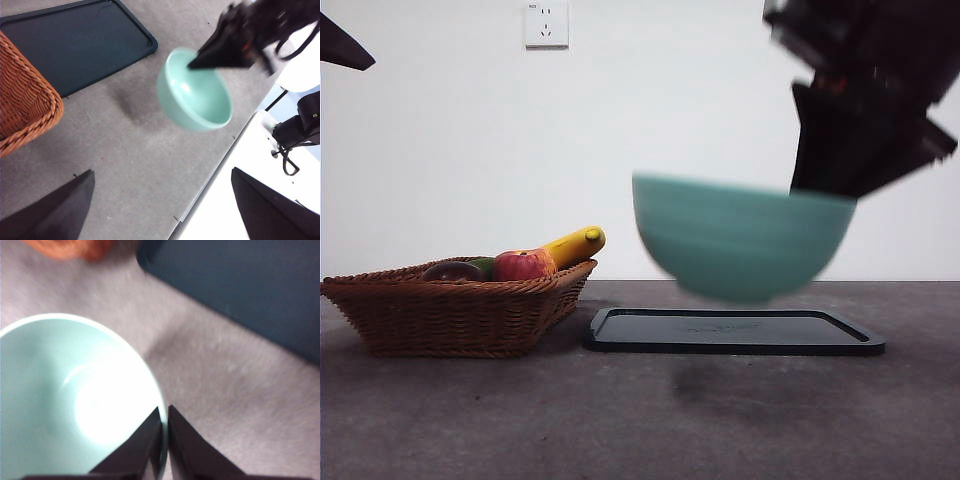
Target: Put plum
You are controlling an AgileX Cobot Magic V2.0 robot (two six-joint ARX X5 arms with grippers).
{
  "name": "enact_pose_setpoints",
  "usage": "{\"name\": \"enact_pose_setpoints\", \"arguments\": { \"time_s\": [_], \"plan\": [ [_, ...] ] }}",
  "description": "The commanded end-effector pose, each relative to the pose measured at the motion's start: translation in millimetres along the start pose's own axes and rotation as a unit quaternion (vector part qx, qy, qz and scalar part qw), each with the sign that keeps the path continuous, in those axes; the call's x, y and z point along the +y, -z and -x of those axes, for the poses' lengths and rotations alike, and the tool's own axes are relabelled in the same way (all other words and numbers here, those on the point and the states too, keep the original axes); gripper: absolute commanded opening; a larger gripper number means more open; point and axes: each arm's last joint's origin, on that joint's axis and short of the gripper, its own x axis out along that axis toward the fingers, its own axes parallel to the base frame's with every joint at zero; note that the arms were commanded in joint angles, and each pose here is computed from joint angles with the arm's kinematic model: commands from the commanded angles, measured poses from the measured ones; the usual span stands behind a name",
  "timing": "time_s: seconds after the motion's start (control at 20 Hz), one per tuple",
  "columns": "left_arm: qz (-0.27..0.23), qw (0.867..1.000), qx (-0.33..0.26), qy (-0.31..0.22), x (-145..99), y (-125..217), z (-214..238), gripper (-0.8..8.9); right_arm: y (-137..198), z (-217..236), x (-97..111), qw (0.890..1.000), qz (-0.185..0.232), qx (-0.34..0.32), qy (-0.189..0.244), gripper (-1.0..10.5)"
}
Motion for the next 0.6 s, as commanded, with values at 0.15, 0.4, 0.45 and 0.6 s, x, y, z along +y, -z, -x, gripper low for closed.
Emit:
{"name": "enact_pose_setpoints", "arguments": {
  "time_s": [0.15, 0.4, 0.45, 0.6],
  "plan": [
    [-0.01, 1.0, -0.005, 0.002, -2, -5, 2, 4.33, 7, -31, -3, 0.999, -0.01, 0.032, 0.009, 0.1],
    [-0.01, 1.0, -0.005, 0.002, -2, -4, 2, 4.33, 9, -51, -7, 0.998, -0.011, 0.057, 0.025, 0.1],
    [-0.01, 1.0, -0.005, 0.002, -2, -4, 2, 4.33, 9, -54, -8, 0.998, -0.012, 0.061, 0.027, 0.1],
    [-0.01, 1.0, -0.005, 0.002, -2, -4, 2, 4.33, 9, -55, -8, 0.998, -0.013, 0.063, 0.028, 0.1]
  ]
}}
